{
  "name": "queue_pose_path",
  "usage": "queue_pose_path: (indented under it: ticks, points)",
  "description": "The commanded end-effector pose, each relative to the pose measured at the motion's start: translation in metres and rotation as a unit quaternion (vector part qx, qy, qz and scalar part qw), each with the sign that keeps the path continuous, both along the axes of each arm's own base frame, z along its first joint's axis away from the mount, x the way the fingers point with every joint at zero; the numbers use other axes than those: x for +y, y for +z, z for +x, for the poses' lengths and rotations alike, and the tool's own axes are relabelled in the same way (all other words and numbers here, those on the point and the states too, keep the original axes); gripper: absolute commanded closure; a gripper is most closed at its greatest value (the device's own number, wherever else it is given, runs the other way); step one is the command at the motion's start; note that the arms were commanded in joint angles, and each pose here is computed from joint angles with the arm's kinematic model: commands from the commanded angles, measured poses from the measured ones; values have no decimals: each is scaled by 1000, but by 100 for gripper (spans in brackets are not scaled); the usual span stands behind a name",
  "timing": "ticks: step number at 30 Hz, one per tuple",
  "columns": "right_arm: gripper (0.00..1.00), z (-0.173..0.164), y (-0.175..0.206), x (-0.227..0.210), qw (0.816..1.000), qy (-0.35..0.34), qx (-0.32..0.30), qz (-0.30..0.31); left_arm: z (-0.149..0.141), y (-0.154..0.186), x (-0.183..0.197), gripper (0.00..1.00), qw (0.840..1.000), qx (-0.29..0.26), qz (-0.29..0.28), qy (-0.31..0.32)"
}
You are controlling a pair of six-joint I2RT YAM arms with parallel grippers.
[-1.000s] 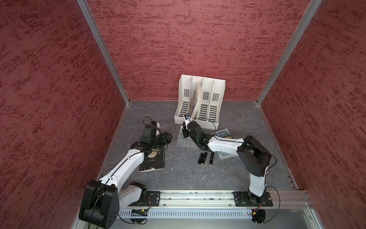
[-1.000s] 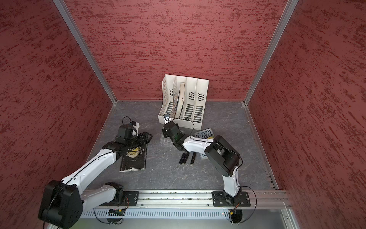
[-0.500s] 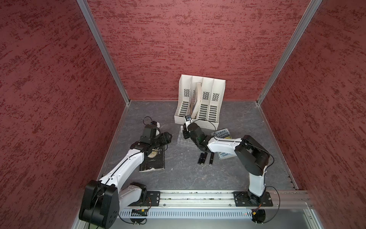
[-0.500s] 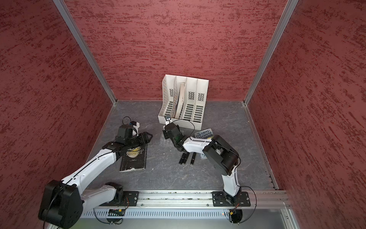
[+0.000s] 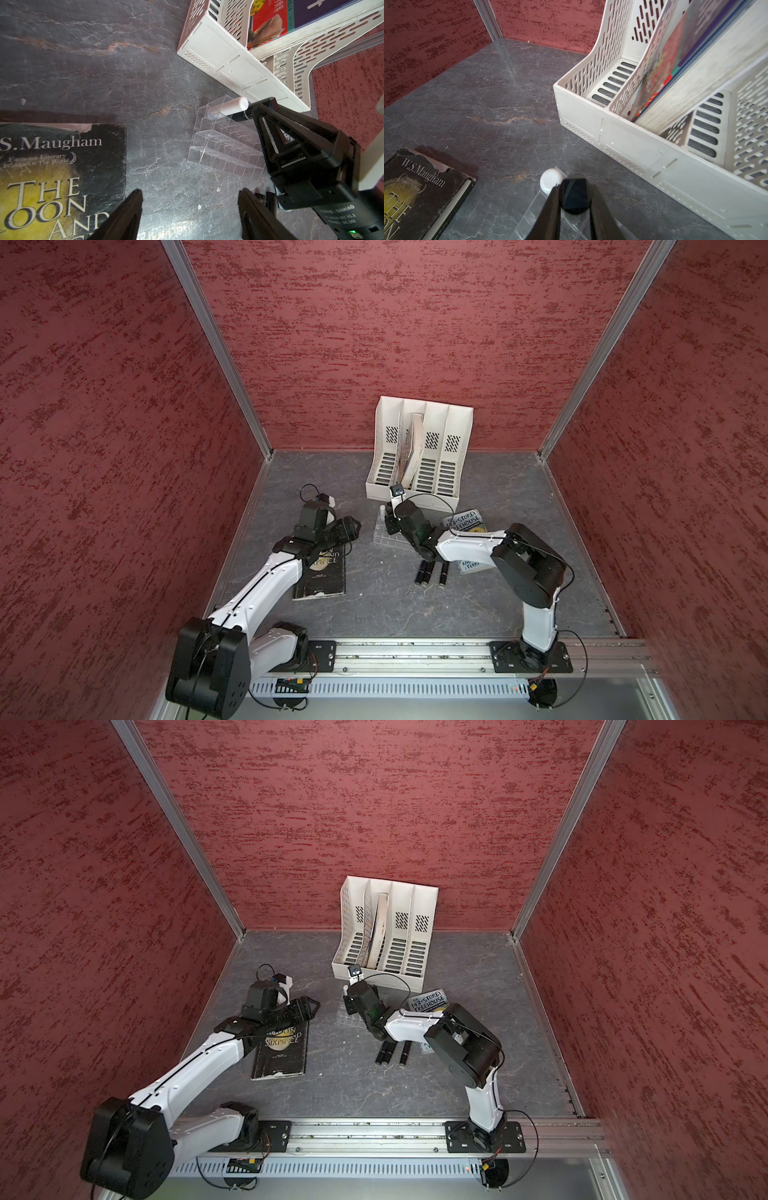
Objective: Arrange the lipsticks in the organizer
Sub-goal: Place the lipstick in the storage box, then pick up the lipstick at the center of the board.
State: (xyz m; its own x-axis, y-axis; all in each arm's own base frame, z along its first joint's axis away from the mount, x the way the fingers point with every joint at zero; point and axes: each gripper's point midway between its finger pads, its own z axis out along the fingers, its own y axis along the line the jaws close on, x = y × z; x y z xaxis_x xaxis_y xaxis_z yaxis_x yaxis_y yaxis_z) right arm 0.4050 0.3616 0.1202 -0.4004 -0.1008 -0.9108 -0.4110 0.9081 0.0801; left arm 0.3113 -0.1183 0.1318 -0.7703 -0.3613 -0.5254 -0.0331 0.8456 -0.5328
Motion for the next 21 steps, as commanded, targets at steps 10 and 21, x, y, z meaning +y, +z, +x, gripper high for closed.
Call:
queue_pose_path:
  ticks: [10,21]
  points:
    - [51,-28,63,-44,997,-40,29,61,-41,19,-51,31,986,-7,138,-94]
    - [57,-106,53,-164,969,-138,185,88,-100,-35,-170,37,941,114,160,-277]
